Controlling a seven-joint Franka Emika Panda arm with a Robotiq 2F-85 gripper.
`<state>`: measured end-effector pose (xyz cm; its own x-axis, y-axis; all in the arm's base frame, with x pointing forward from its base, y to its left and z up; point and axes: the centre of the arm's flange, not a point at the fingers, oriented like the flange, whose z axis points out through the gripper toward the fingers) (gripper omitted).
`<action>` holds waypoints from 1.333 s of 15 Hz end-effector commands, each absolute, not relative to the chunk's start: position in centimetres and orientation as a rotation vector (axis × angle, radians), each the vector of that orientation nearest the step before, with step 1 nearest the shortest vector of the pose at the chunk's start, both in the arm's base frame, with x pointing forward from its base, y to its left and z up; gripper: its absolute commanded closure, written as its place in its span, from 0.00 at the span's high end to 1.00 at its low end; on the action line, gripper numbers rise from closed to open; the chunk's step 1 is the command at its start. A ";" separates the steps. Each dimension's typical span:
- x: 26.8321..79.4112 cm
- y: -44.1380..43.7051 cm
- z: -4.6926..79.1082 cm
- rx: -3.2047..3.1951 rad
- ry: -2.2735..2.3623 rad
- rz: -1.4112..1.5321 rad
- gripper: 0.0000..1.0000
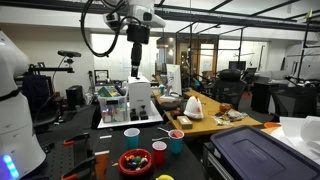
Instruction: Place the white tube on the red bowl
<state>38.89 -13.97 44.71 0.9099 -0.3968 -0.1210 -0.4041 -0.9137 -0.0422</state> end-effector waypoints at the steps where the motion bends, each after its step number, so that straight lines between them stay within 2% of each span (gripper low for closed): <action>1: 41.9 -19.2 45.7 -2.922 0.771 0.102 1.00; 12: 48.9 -31.4 40.8 -2.745 1.243 -0.023 1.00; 20: 48.5 -38.4 31.4 -2.536 1.540 0.131 1.00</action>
<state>47.96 -35.94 34.01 0.5423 -0.8305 -0.1271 -0.8401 -0.5338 -0.0965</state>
